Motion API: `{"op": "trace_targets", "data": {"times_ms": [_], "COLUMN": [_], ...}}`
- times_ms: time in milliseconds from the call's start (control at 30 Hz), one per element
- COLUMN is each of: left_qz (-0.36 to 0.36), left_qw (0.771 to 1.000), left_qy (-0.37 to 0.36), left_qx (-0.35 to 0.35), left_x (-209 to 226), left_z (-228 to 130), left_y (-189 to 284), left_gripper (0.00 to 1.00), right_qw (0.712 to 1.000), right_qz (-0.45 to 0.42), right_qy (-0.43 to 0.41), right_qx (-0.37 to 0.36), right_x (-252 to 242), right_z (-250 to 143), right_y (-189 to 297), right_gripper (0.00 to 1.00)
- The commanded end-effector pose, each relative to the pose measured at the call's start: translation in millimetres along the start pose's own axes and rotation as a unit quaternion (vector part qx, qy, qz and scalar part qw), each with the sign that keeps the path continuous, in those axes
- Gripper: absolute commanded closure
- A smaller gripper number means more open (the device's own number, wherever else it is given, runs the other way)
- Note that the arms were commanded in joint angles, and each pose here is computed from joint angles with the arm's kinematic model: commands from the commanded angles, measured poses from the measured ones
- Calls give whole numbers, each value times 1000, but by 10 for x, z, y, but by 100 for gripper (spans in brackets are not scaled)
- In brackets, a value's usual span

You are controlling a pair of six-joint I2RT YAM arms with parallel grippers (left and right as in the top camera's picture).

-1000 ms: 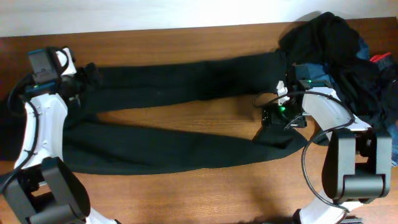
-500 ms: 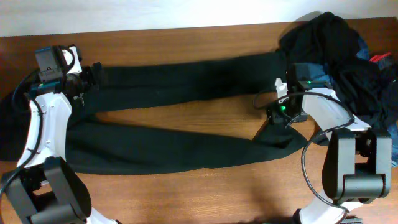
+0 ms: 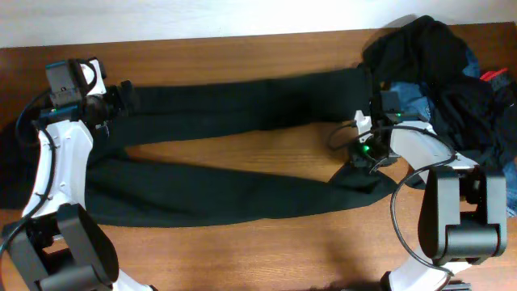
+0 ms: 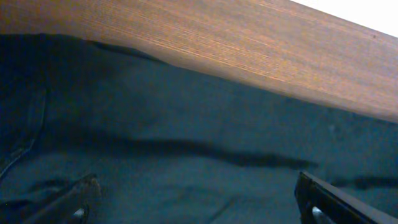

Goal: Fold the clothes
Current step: 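Pull the trouser legs apart with both grippers to flatten them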

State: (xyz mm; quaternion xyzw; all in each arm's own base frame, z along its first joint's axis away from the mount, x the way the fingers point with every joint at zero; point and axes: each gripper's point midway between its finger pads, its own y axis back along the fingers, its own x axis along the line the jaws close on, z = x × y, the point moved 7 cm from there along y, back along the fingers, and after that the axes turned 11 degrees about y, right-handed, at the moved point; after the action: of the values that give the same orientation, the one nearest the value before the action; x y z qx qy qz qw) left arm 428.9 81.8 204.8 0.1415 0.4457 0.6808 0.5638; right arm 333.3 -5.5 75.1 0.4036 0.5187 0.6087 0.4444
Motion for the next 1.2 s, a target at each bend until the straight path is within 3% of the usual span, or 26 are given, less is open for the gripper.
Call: {"op": "trace_targets", "data": {"times_ms": [0,67,267,600,1033,1067,1100,1133,1167], "left_qz": [-4,-4,-4,-4,-6,-6,-6,-6,-6], "left_qw": [1000,1000,1000,1000,1000,1000,1000,1000,1000], "left_qy": [-14,-14,-14,-14,-15,-15,-15,-15,-15], "left_qx": [-19,-19,-19,-19,-25,-26,-26,-26,-26], "left_x": [-47,-47,-47,-47,-55,-56,-57,-56,-57], "left_z": [91,91,91,91,112,115,115,115,115], "left_y": [99,99,99,99,99,100,100,99,100], "left_gripper": [1,1,1,1,1,1,1,1,1], "right_qw": [1000,1000,1000,992,952,951,949,948,948], "right_qz": [4,2,-16,-48,-115,-114,-115,-115,-115], "right_qy": [2,2,-15,-99,-272,-277,-281,-285,-288], "right_qx": [0,-4,-22,-62,78,79,79,79,78], "right_x": [23,18,-64,-393,-679,-706,-740,-760,-781], "right_z": [-7,8,135,467,-182,-201,-217,-228,-234], "right_y": [-23,-22,85,879,905,899,896,897,898], "right_gripper": [80,96,96,96,96,90,69,40,20]}}
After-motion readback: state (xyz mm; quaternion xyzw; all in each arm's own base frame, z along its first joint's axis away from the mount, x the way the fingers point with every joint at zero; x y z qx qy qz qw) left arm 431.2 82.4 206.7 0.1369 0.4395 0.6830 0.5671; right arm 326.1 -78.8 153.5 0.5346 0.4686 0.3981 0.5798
